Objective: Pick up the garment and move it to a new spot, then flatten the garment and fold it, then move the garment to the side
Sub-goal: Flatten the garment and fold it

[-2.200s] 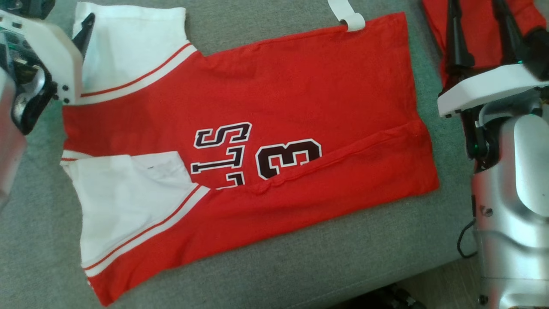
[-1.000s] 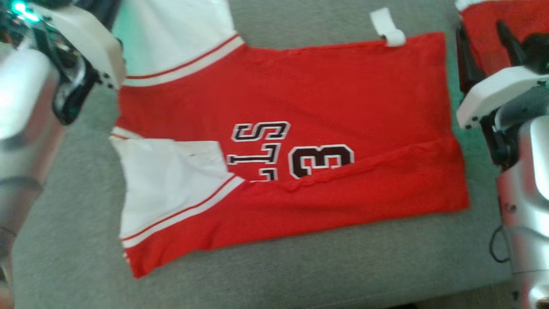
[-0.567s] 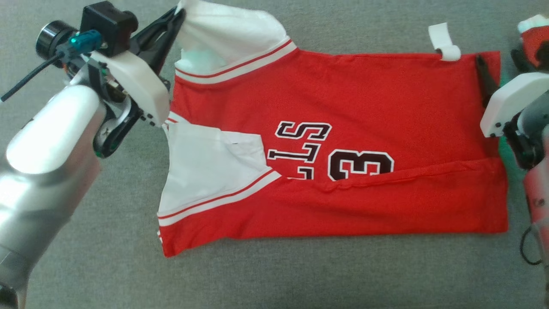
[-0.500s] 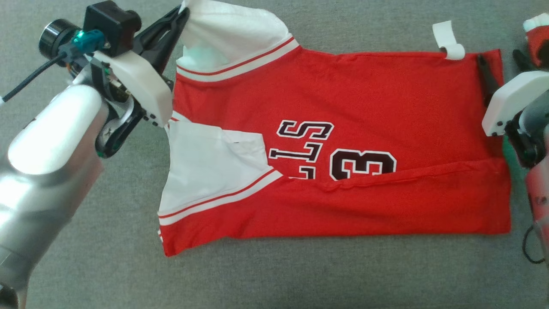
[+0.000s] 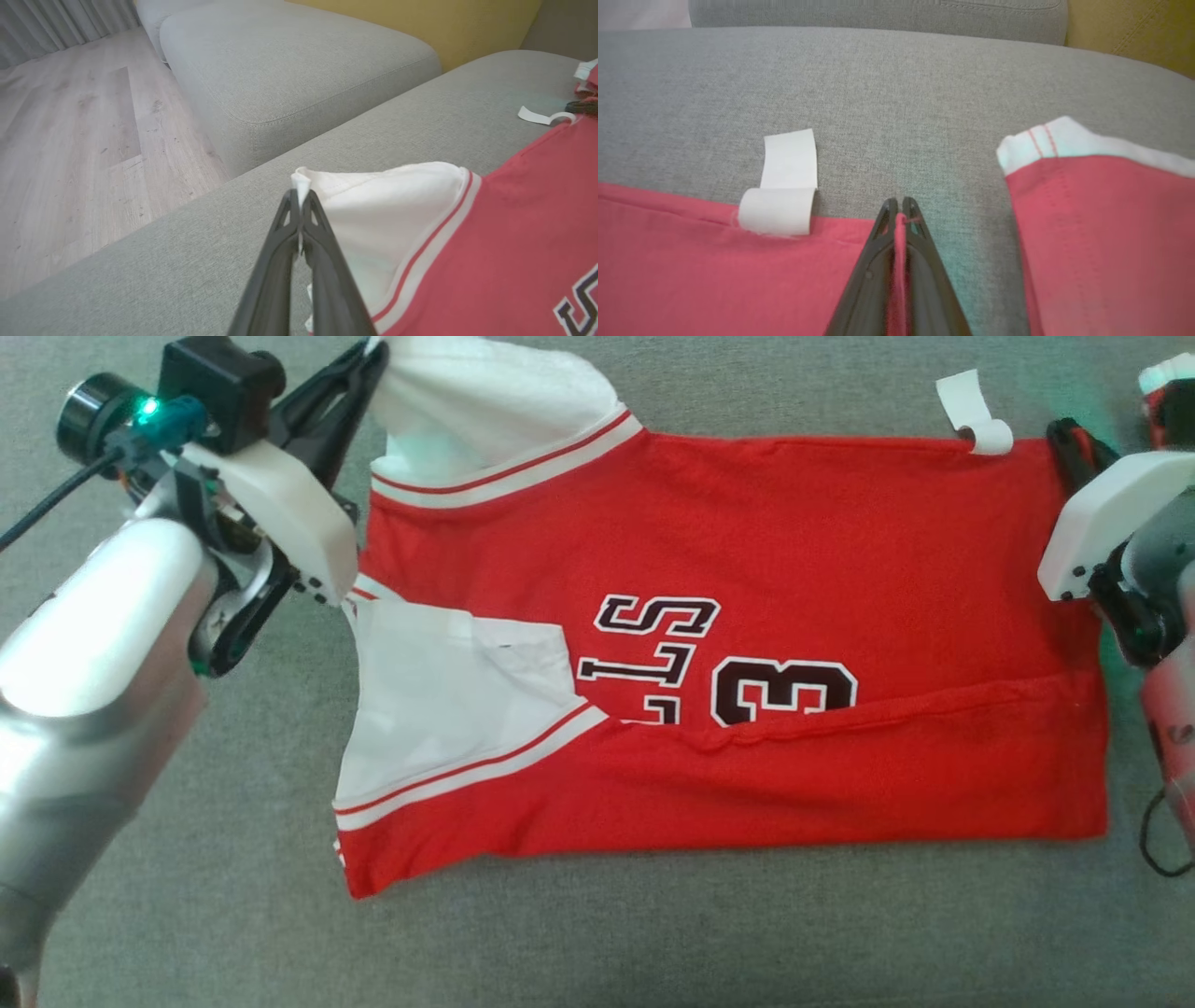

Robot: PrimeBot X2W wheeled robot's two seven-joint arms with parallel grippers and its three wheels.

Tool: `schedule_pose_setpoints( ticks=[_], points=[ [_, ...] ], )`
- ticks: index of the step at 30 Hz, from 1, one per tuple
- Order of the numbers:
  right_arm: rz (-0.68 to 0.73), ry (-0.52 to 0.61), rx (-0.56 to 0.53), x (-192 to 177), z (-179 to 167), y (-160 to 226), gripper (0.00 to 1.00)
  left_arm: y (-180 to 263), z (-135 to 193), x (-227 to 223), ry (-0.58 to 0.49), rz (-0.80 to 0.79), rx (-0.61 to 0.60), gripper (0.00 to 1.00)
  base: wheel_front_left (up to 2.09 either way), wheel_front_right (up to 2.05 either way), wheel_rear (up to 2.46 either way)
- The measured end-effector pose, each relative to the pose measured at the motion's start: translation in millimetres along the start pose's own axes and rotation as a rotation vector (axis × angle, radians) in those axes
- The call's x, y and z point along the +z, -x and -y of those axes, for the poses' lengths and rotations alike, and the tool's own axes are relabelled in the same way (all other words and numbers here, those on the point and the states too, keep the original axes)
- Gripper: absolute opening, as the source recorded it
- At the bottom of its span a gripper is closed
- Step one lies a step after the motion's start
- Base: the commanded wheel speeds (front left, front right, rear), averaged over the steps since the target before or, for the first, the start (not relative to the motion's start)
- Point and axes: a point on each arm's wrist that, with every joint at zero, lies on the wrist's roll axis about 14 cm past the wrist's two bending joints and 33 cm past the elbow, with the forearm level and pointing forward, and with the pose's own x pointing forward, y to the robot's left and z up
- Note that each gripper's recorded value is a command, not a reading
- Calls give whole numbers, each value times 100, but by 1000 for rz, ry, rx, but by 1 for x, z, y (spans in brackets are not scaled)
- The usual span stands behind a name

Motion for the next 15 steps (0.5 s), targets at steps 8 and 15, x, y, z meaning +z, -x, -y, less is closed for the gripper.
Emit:
schedule_pose_setpoints(
  ticks=[8,15],
  points=[
    [164,-50,2,41,6,8,0,-4,-15,12,2,56,58,0,0,0,0],
    [318,-75,0,95,12,13,0,-16,-37,25,-15,96,117,0,0,0,0]
  ],
)
